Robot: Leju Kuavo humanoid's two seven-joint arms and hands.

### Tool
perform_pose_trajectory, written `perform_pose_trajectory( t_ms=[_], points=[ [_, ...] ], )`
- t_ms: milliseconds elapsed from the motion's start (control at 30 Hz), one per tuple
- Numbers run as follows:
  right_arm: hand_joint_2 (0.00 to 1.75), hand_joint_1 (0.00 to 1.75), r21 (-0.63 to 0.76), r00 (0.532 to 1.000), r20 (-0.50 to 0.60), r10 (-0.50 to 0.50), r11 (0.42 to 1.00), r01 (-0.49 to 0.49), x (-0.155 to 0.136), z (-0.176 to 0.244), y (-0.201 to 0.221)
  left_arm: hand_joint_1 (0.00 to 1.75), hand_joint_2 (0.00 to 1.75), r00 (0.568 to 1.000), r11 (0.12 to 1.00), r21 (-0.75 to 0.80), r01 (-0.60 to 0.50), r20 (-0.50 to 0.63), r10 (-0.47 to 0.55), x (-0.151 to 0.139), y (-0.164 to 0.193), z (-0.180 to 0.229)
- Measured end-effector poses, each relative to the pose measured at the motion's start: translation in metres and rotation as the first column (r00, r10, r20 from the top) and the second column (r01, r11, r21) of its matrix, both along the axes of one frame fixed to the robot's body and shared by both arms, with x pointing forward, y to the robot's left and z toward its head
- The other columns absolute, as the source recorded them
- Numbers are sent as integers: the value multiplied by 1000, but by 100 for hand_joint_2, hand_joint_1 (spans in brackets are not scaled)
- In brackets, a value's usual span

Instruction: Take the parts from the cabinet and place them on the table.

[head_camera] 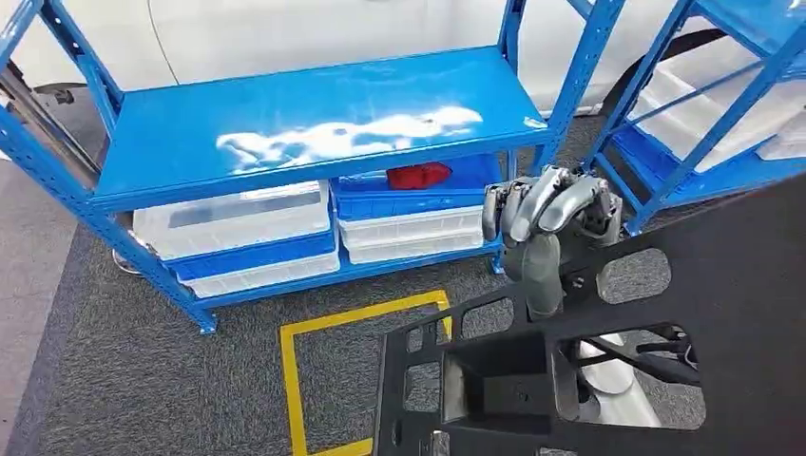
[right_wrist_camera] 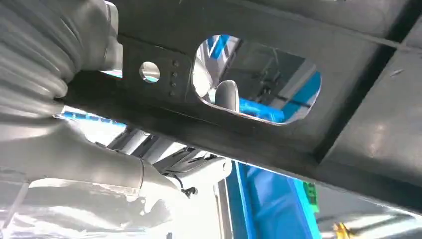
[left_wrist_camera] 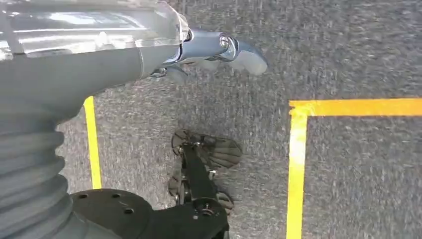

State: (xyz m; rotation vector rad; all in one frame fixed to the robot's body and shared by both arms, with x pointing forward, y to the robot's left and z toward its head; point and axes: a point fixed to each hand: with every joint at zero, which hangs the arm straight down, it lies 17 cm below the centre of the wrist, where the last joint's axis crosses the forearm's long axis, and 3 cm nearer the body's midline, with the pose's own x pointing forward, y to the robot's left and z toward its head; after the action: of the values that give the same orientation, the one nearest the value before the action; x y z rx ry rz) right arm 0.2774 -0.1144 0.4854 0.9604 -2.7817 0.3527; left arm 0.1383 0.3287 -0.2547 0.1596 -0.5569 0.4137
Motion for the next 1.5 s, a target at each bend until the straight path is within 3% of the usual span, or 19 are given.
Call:
perform_pose_trajectory(
  t_ms=[600, 900, 1300, 1500],
  points=[
    [175, 175, 13, 998, -17, -58, 998, 59, 2, -21, -38, 0, 175, 993, 995, 76, -60, -100, 68, -26, 22, -8],
    [175, 175, -18, 991, -32, -128, 992, 128, -2, -38, -64, 0, 175, 994, 993, 105, -60, -87, 70, -27, 24, -6],
    [175, 175, -51, 977, -14, -214, 976, 213, -9, -46, -68, 0, 175, 985, 997, 42, -69, -157, 75, -38, 12, -13],
    [175, 175, -62, 980, -3, -200, 978, 200, -11, -47, -62, 0, 175, 978, 992, 57, -112, -168, 121, -43, 26, -13]
  ],
)
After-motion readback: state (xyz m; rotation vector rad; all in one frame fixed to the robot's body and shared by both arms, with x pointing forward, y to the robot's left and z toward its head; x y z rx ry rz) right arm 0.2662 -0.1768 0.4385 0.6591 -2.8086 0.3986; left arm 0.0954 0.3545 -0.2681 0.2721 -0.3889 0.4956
